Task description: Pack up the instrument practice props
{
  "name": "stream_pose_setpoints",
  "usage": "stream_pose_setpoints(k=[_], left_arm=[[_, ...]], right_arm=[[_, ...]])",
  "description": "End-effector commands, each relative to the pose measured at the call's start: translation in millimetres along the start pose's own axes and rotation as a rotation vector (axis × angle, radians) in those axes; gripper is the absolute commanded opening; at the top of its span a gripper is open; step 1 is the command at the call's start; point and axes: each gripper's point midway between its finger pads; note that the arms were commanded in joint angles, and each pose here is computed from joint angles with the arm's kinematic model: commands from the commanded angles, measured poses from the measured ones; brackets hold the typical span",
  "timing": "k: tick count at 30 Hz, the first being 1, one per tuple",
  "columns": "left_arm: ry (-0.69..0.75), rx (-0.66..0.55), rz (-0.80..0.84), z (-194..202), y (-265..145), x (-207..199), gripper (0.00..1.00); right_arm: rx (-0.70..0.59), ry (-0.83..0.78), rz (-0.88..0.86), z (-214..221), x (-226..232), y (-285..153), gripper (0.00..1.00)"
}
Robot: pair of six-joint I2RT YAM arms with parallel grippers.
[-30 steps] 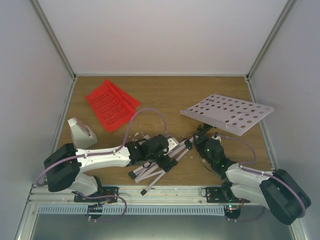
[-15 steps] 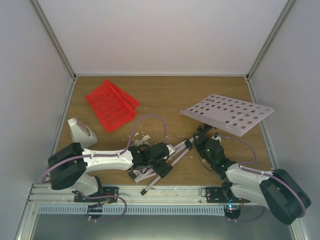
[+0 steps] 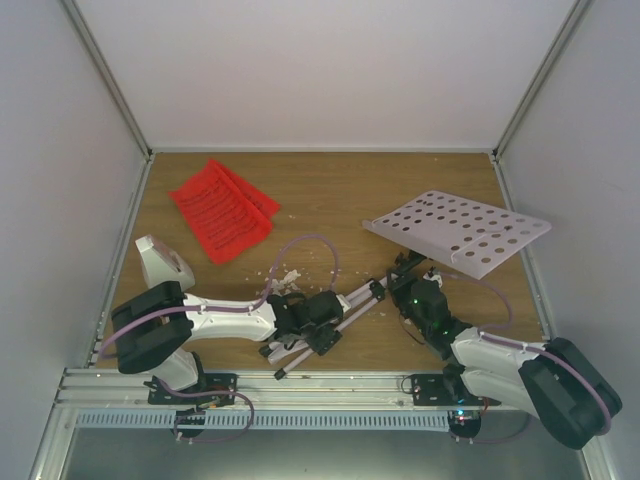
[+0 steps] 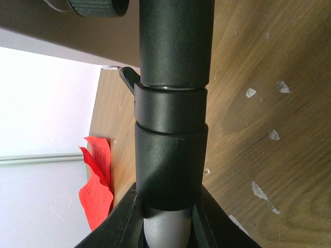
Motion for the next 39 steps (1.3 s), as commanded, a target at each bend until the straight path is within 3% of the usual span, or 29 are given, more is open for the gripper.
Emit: stream_pose_setpoints(k=[1, 4, 10, 19, 24, 33, 39], left_arm=[[-0.004, -0.049, -0.028, -13.0, -2.9, 1.1, 0.69], [-0.010, -0.056, -0.029, -15.0, -5.0, 1.3, 0.55], [-0.008, -0.063, -0.033, -19.8, -6.9, 0.6, 0.37], [0.017, -0.090, -0.066, -35.3, -13.5, 4.3, 0.11], [0.016, -0.102, -0.056, -46.8, -16.6, 7.1, 0.06], [0.085, -0.075, -0.093, -60.4, -16.2, 29.5, 0.03], [0.064, -0.038, -0.103, -76.6, -14.4, 44.9, 0.02]], right_arm=[[-0.112, -0.098, -0.050, -20.6, 17.4, -4.0, 0.01], [-0.112, -0.104, -0.036, -20.7, 13.7, -5.4, 0.03], [-0.111, -0.115, -0.021, -20.7, 8.0, -9.6, 0.10], [-0.070, -0.155, -0.027, -15.8, 5.5, -21.8, 0.40], [-0.010, -0.144, -0.038, -4.6, -4.1, -32.2, 0.60], [0.145, -0.151, -0.107, 16.2, 8.7, -56.2, 0.81], [0.241, -0.125, -0.175, 29.6, 15.8, -78.2, 0.87]])
Point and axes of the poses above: each gripper's point midway between its finger pads, its own y axis out along the fingers, its own x axis along the line the jaws close on, z = x × y, and after that the axes turned 8 degrees about -y, right-handed
